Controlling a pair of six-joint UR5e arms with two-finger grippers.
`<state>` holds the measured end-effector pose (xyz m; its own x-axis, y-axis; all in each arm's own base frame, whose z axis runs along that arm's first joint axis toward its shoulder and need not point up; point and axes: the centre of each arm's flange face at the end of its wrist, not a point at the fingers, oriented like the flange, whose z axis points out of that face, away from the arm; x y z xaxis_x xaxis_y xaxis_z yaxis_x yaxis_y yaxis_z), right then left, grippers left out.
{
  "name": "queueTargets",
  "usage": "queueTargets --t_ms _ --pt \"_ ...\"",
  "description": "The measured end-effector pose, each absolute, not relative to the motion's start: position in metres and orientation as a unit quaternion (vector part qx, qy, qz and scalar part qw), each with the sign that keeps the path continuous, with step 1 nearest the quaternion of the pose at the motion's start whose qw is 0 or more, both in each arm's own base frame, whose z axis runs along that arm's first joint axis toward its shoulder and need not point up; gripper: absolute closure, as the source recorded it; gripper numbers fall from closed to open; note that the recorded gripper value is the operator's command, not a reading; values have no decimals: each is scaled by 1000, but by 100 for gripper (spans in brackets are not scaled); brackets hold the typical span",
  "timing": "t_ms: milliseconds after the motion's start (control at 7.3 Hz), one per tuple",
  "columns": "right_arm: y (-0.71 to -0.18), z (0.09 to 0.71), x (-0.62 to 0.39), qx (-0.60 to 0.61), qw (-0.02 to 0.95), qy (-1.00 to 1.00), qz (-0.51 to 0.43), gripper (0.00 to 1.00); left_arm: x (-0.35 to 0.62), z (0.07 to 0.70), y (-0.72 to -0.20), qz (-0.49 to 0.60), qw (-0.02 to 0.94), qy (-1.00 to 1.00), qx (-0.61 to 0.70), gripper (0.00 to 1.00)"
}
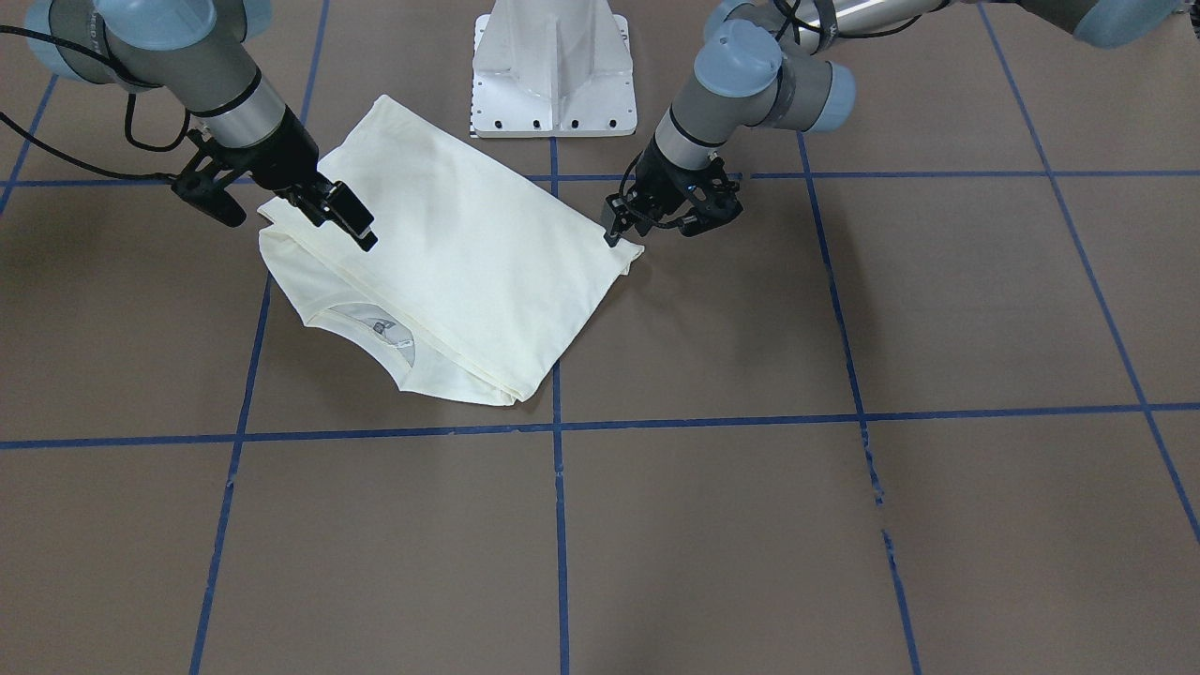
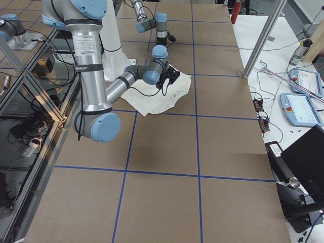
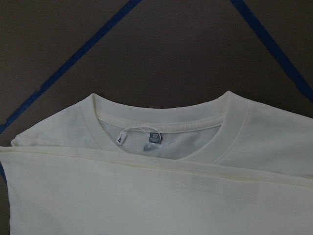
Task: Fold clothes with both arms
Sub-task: 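Pull the shirt's far corner with the left gripper to straighten it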
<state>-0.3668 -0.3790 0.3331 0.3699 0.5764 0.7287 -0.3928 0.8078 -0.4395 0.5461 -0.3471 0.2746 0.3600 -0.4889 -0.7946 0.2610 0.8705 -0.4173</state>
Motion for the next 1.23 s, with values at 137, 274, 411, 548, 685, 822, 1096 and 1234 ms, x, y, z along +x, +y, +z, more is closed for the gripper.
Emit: queueTargets --t_ms 137,274,411,548,685,822,1096,1234 --pt "-383 336 -367 -93 823 -475 296 0 555 277 -350 -231 820 512 -108 73" --pt "-385 340 -369 -89 825 -472 297 0 559 277 -353 -233 821 511 -106 100" --pt "-387 342 -370 -86 826 -470 298 0 559 277 -353 -235 821 510 -104 100" --pt "-388 343 -370 -85 827 -469 299 0 557 280 -357 -238 822 508 -98 100" --pt "-388 344 -371 -84 827 -469 299 0 551 283 -369 -240 826 503 -79 100" --pt "-389 344 -370 -82 827 -468 301 0 538 285 -392 -234 834 498 -49 100" --pt "-392 344 -370 -68 826 -467 308 0 503 272 -476 -246 831 498 22 100" --pt "-394 341 -373 -63 825 -470 308 0 505 256 -530 -263 823 501 46 100"
